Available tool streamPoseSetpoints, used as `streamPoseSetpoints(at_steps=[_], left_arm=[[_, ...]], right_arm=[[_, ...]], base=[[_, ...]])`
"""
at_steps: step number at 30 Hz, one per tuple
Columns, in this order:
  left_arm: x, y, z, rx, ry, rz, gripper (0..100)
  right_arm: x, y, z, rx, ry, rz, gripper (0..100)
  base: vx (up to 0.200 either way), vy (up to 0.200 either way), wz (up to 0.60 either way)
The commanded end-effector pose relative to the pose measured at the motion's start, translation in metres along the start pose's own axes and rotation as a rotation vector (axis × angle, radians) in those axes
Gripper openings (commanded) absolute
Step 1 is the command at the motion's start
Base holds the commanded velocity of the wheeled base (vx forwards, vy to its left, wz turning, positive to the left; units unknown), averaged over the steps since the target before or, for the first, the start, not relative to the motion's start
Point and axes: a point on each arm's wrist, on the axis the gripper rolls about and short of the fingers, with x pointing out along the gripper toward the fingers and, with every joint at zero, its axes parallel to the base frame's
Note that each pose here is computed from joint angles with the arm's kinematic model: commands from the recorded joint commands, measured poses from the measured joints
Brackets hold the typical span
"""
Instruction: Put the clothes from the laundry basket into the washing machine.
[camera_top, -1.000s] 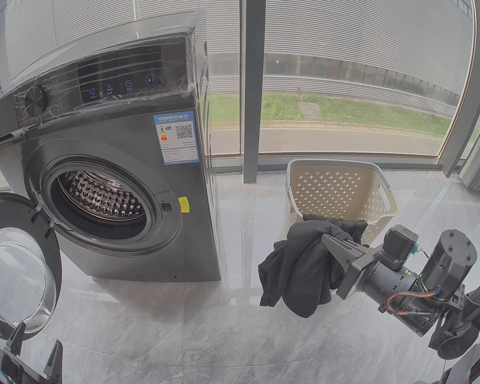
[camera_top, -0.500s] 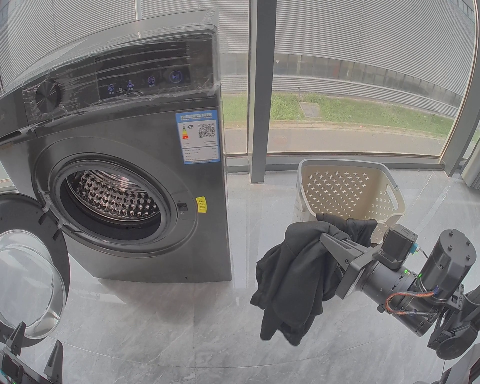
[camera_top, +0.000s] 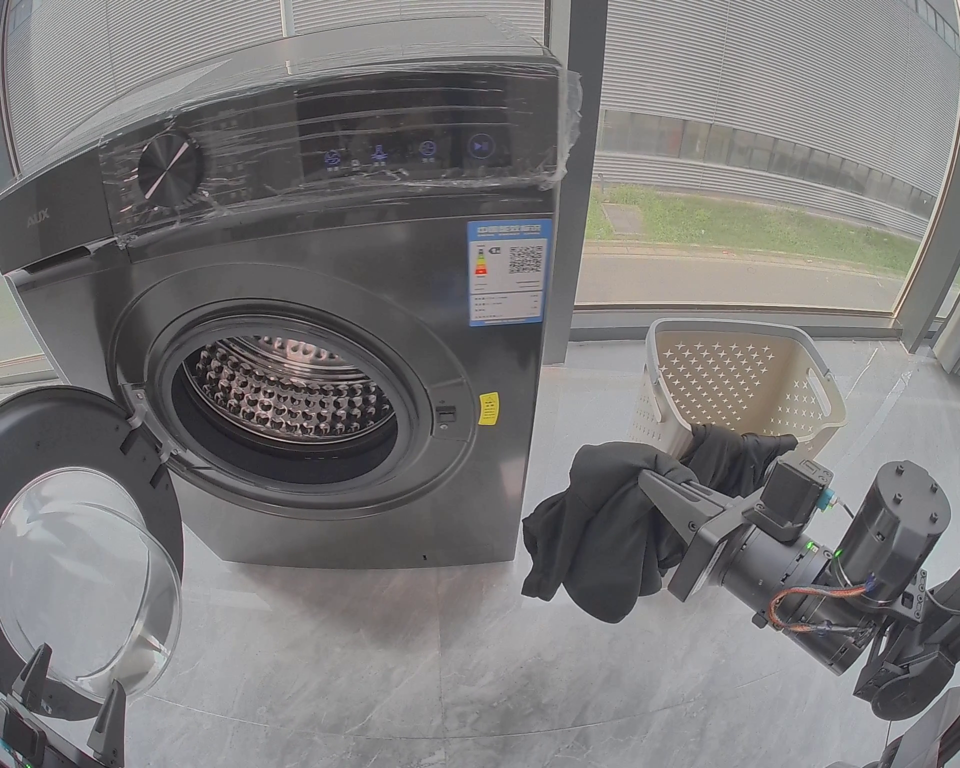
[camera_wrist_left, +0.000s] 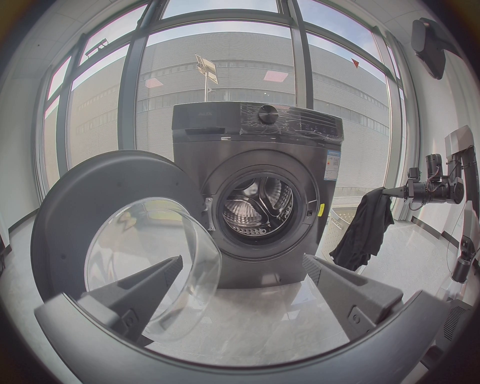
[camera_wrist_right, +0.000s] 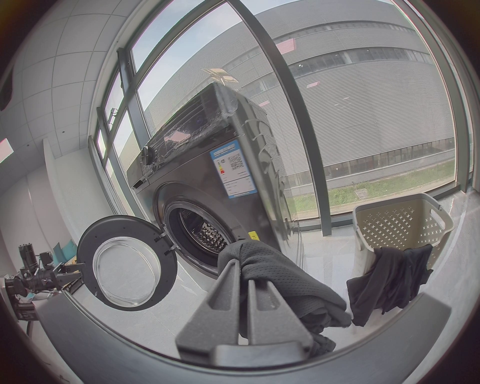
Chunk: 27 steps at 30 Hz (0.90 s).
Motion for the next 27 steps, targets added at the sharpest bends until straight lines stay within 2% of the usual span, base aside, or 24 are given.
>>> streamPoseSetpoints(at_steps=[1, 7, 13, 27], left_arm=[[-0.0001, 0.0001, -0.0043, -0.002, -0.001, 0.0, 100], [-0.0001, 0.0001, -0.0043, 0.0, -0.001, 0.0, 100], [-0.0001, 0.0001, -0.0043, 0.0, -0.002, 0.002, 100], [-0.0001, 0.0001, -0.0043, -0.002, -0.001, -0.001, 100]], right_arm=[[0.0009, 0.0001, -0.0013, -0.001, 0.004, -0.001, 0], [0.0007, 0.0, -0.0016, -0.001, 0.006, -0.001, 0], [0.0007, 0.0, -0.0016, -0.001, 0.006, -0.001, 0], [0.0002, -0.0003, -0.0023, 0.001, 0.01, -0.002, 0]], base=[[0.0, 0.0, 0.0], [0.0, 0.0, 0.0], [-0.2, 0.0, 0.0], [0.0, 0.0, 0.0]])
